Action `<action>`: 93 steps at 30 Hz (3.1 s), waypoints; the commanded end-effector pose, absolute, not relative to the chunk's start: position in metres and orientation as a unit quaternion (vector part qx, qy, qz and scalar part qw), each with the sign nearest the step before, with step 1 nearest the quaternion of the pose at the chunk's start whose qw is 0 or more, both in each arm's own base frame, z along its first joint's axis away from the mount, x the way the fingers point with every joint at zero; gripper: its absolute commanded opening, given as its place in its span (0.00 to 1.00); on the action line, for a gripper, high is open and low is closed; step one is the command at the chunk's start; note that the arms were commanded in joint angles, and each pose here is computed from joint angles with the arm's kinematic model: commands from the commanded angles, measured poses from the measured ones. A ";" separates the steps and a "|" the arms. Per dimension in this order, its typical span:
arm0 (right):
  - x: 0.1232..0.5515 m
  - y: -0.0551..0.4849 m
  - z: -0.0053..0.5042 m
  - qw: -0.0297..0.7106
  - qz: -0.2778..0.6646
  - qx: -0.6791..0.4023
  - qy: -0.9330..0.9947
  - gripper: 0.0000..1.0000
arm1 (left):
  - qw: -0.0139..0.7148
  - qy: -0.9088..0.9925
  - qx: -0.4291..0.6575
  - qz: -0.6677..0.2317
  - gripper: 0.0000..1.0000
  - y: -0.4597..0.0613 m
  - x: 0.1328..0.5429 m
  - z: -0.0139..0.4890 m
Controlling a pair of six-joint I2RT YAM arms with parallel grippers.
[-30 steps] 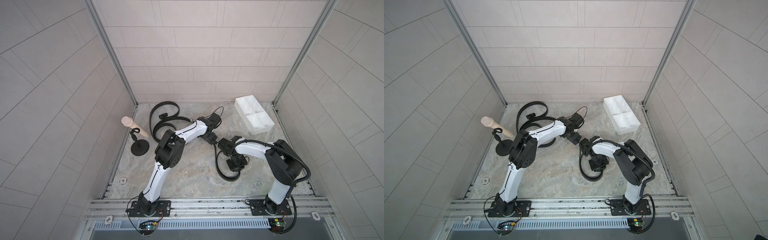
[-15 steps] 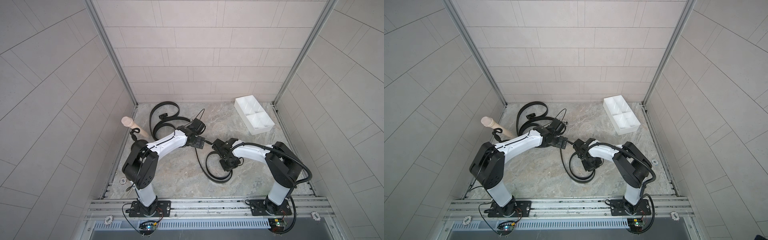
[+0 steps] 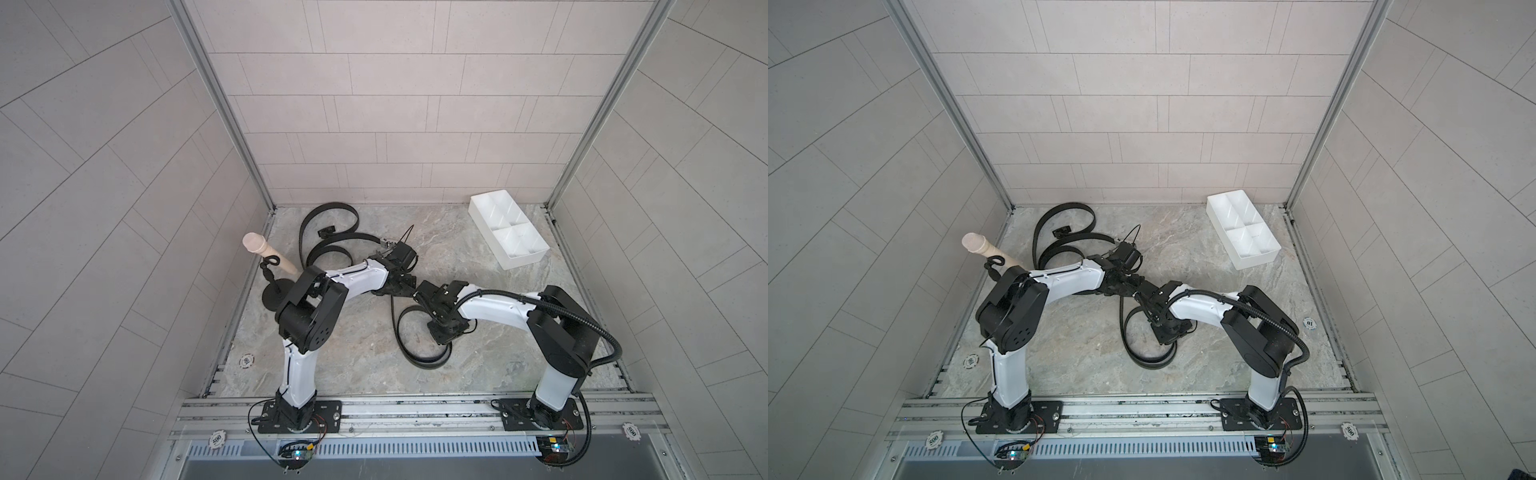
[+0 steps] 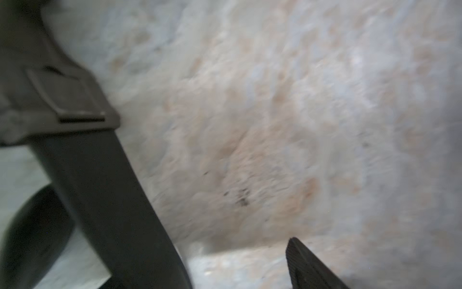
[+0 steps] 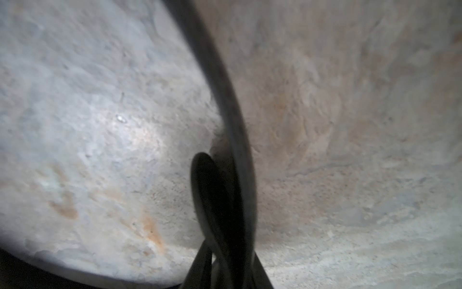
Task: Place the belts into the storage roll
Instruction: Roll the belt at the center of the board.
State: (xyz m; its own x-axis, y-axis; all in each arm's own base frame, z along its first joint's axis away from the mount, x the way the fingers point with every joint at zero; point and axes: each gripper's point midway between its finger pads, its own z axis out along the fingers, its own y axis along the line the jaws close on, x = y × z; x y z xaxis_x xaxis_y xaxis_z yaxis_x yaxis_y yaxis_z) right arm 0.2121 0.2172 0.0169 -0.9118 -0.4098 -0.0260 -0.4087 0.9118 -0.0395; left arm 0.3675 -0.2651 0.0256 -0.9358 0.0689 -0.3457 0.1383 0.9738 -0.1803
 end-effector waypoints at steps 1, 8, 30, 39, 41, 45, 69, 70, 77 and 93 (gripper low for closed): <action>0.211 0.235 0.009 0.016 -0.002 -0.219 0.976 0.23 | 0.181 0.968 0.079 -0.156 0.82 -0.312 0.386 0.035; 0.225 0.251 0.016 0.033 -0.012 -0.221 0.975 0.27 | 0.142 0.964 0.166 -0.149 0.89 -0.355 0.370 0.035; 0.243 0.183 0.099 0.047 0.047 -0.093 0.993 0.66 | 0.187 0.968 0.142 -0.091 1.00 -0.237 0.324 0.081; 0.342 0.212 0.098 0.123 0.122 0.058 0.983 0.71 | 0.155 0.972 0.170 -0.046 1.00 -0.221 0.272 0.048; 0.355 0.231 0.095 0.129 0.124 0.050 0.983 0.72 | 0.149 0.972 0.176 -0.042 0.99 -0.222 0.267 0.043; 0.376 0.261 0.074 0.116 0.122 0.047 0.985 0.72 | 0.135 0.972 0.187 -0.037 0.94 -0.226 0.263 0.032; 0.345 0.125 -0.003 0.057 0.036 0.173 0.983 0.22 | 0.073 0.987 0.124 0.071 0.48 -0.213 0.324 -0.035; 0.341 0.120 -0.004 0.054 0.034 0.178 0.982 0.22 | 0.072 0.988 0.120 0.071 0.47 -0.211 0.326 -0.036; 0.320 0.102 -0.015 0.040 0.030 0.195 0.980 0.21 | 0.071 0.989 0.103 0.079 0.45 -0.201 0.334 -0.037; 0.318 0.120 -0.024 0.029 0.041 0.178 0.983 0.22 | 0.167 0.966 0.195 0.021 0.93 -0.254 0.302 0.042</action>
State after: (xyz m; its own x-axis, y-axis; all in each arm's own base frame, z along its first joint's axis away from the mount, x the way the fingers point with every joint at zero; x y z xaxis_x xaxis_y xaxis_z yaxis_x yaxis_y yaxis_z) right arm 0.3715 0.1400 0.0215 -0.9017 0.3792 -0.2077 0.3178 0.9070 0.2764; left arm 0.3103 -0.2500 0.0258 -0.8939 0.3391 -0.2933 0.3270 0.9407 0.0910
